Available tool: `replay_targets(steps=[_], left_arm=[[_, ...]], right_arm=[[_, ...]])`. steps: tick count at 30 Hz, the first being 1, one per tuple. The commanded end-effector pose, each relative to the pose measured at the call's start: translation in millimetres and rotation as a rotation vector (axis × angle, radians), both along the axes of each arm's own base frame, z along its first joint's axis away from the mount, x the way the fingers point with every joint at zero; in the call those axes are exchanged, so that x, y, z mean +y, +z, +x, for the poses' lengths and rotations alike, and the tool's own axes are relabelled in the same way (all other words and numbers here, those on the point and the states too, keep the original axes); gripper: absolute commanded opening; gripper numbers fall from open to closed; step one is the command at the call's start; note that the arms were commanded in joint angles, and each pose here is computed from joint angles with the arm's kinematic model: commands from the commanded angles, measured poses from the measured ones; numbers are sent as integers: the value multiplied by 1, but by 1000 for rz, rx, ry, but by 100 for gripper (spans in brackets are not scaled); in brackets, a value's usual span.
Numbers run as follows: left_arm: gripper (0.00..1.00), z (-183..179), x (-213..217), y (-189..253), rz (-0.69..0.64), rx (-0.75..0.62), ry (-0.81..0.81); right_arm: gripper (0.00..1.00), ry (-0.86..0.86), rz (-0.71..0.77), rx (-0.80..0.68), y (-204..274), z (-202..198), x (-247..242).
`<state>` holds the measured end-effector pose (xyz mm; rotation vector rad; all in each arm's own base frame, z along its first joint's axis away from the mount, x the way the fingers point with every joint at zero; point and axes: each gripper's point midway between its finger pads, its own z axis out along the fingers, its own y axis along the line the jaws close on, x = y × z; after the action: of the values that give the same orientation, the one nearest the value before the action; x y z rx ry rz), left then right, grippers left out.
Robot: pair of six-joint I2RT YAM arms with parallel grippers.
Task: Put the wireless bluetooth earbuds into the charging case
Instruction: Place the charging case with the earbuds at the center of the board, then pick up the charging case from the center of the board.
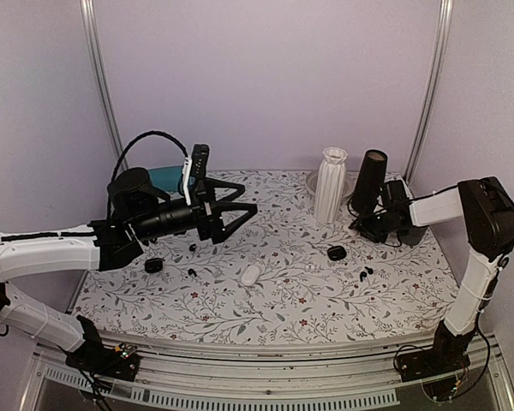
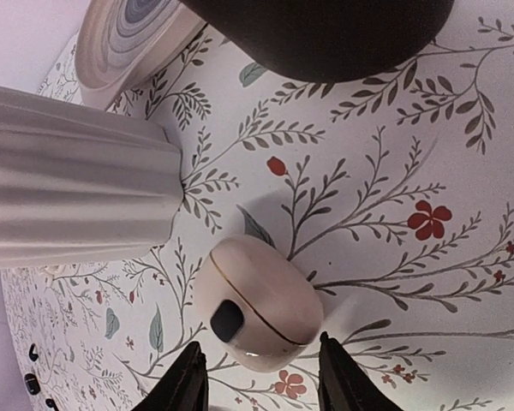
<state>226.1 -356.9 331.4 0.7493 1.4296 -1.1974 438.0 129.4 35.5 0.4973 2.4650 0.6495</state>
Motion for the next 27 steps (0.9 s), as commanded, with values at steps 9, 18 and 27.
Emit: replay_targets(steps=[9, 18, 27], left_arm=[[96, 2, -1, -4, -26, -4, -16], [96, 5, -7, -7, -21, 0, -27], [96, 7, -12, -8, -16, 8, -36]], right_arm=[[54, 30, -63, -79, 36, -13, -7], [55, 150, -163, -86, 34, -45, 24], [63, 289, -295, -71, 17, -59, 56]])
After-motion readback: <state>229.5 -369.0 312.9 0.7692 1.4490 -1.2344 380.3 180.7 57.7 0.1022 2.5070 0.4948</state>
